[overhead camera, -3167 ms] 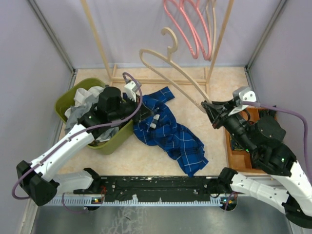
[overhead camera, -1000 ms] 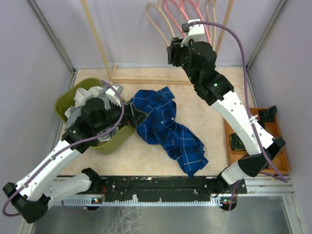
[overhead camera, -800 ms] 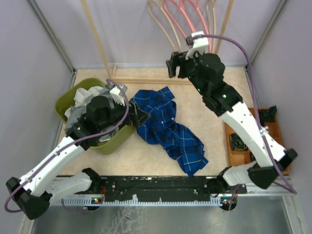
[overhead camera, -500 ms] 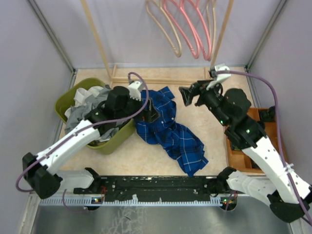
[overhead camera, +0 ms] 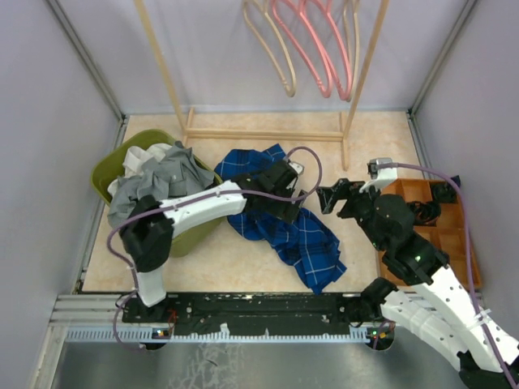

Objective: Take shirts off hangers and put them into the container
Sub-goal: Pick up the shirt from the center of the board, then place the shirt in the bin.

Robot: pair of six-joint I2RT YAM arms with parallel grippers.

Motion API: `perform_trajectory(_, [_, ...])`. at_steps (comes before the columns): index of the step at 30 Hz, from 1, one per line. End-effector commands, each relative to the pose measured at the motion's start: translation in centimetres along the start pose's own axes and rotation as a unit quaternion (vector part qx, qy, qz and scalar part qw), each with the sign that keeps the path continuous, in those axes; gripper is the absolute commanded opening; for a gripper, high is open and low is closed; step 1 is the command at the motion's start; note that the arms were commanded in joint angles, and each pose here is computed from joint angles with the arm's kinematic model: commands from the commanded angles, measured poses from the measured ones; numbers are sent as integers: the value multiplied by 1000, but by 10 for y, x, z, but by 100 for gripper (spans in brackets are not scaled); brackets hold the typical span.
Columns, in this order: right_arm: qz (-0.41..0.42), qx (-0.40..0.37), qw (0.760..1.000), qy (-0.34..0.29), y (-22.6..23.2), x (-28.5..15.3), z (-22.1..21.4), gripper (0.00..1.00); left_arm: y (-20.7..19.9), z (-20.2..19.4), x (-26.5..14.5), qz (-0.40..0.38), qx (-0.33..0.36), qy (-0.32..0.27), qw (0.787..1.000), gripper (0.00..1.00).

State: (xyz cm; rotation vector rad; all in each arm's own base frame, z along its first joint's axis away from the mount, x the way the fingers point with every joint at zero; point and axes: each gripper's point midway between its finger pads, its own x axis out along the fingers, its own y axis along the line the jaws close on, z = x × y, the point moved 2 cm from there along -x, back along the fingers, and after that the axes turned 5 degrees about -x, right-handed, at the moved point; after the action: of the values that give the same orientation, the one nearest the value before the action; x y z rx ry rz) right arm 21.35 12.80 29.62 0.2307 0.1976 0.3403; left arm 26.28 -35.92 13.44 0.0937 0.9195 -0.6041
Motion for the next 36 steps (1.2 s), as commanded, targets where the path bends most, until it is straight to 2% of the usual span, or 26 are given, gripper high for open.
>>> perform_trajectory(1, [-19, 66, 997, -28, -5, -4, 4, 83, 26, -39, 28, 70, 5, 76, 995, 99])
perform_trajectory(6, [-35, 60, 997, -28, -11, -3, 2, 83, 34, -91, 58, 73, -5, 144, 987, 99])
perform_trajectory(8, [-37, 55, 997, -26, -11, -2, 2, 83, 34, -112, 65, 64, -5, 182, 981, 91])
perform_trajectory(10, [-39, 55, 997, -23, -11, 1, 1, 83, 33, -129, 68, 48, -5, 206, 977, 78])
perform_trajectory(13, [-42, 54, 998, -11, -10, 6, -4, 84, 37, -145, 68, 43, -3, 217, 975, 51])
perform_trajectory(15, [-42, 55, 998, -6, -9, 7, -6, 84, 40, -148, 65, 47, -1, 215, 976, 22])
perform_trajectory(16, [-41, 56, 998, -5, -9, 8, -7, 84, 40, -136, 58, 54, 2, 191, 980, 4])
perform_trajectory(17, [-41, 56, 998, -3, -9, 9, -8, 84, 38, -121, 48, 65, 10, 150, 987, 0])
perform_trajectory(20, [-45, 55, 997, -3, -10, 9, -9, 85, 14, -56, -8, 16, 33, -15, 999, 0])
perform_trajectory(22, [-49, 55, 997, -4, -12, 9, -11, 85, 5, -9, -55, -10, 29, -118, 993, 0])
perform_trajectory(25, [-50, 55, 997, -6, -13, 10, -11, 85, 11, 47, -126, 2, 23, -242, 970, 0])
perform_trajectory(29, [-50, 58, 997, -5, -13, 10, -13, 85, 45, 76, -203, 79, 3, -323, 943, 0])
perform_trajectory(36, [-49, 63, 997, -5, -13, 11, -17, 85, 106, 80, -307, 212, -65, -400, 889, 0])
